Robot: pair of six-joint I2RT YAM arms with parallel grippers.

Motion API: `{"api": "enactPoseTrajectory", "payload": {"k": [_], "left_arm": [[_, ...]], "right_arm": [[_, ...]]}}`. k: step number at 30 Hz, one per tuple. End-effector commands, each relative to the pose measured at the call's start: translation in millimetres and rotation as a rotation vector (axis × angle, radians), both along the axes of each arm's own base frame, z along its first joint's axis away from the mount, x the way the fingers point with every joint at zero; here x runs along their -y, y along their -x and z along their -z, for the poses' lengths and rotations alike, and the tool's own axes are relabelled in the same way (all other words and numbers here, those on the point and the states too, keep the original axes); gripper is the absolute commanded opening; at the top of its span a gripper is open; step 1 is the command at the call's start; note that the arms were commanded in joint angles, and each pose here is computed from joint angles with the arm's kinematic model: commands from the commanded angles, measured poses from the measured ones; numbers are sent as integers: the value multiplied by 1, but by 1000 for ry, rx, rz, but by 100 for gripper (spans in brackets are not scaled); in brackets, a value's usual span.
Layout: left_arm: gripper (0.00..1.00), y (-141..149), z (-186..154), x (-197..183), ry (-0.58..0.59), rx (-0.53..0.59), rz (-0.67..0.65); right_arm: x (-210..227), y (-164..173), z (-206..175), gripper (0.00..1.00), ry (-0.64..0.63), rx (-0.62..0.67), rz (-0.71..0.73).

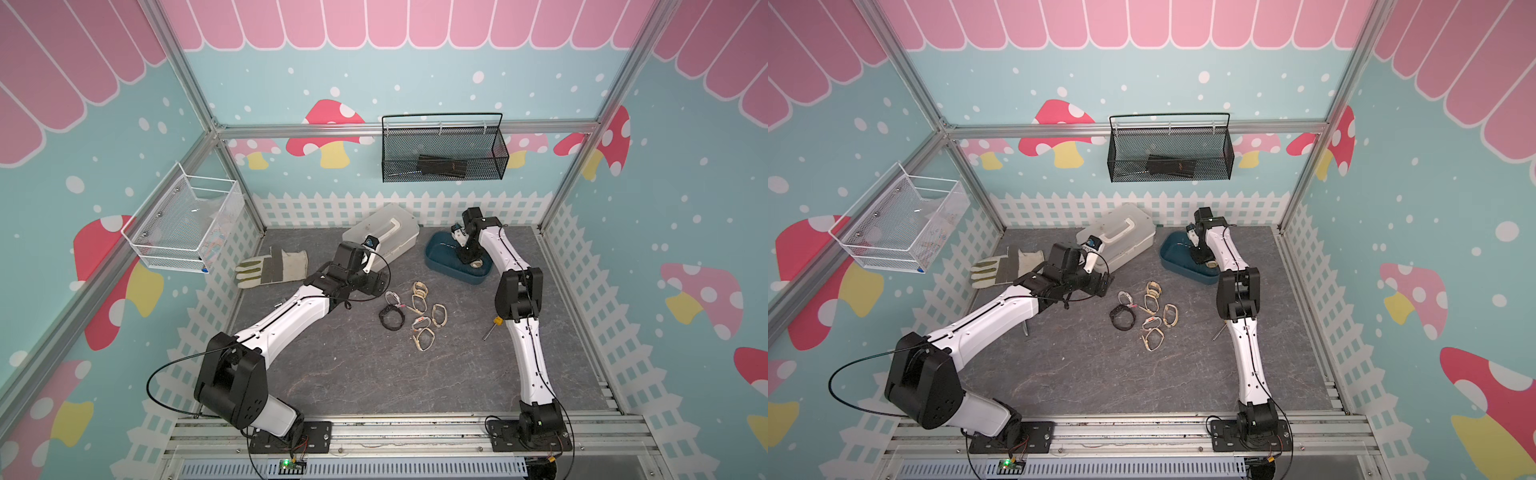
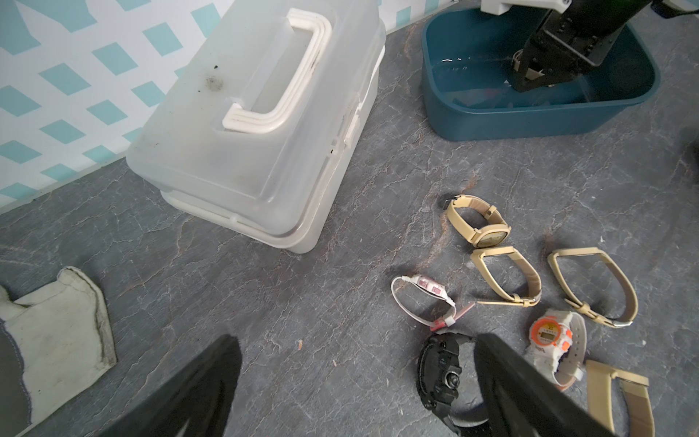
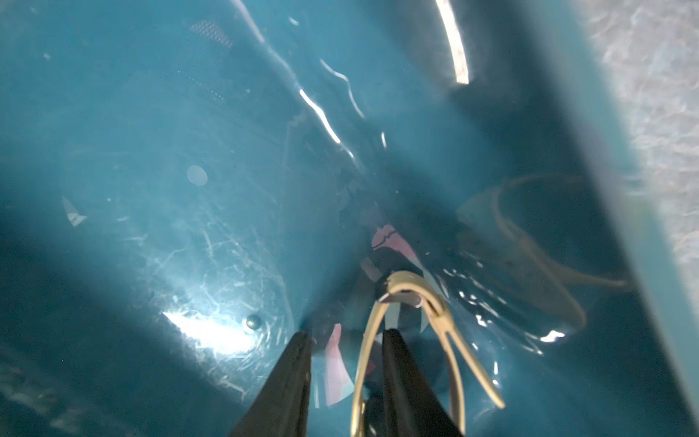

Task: Put the watch into the storage box
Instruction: Place the watch in the storage box, then pick up the watch at the center of the board.

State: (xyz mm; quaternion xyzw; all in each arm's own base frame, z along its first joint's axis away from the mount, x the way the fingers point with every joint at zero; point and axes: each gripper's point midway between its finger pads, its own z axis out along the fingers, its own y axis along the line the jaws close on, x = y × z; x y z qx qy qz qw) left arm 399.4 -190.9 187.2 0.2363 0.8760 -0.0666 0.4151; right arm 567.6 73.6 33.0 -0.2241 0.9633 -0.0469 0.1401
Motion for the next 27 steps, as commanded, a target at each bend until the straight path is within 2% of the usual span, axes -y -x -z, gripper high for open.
{"api": "enactPoseTrajectory", "payload": {"k": [1, 11, 18, 24, 27], "left_arm": [[99, 1, 0, 6, 7, -5, 14], [99, 1, -4, 8, 30, -6, 13], [99, 1, -5, 8, 29, -18, 9], [98, 6, 26, 4, -9, -103, -17], [97, 14, 49, 5, -67, -149, -7]], "right_arm": [[1, -4, -20, 38, -10, 38, 5], [1, -2, -87, 47, 1, 152, 12], [-22, 16, -134, 48, 20, 245, -34], [-49, 49, -166, 49, 15, 312, -89], [-63, 68, -176, 49, -38, 344, -109]]}}
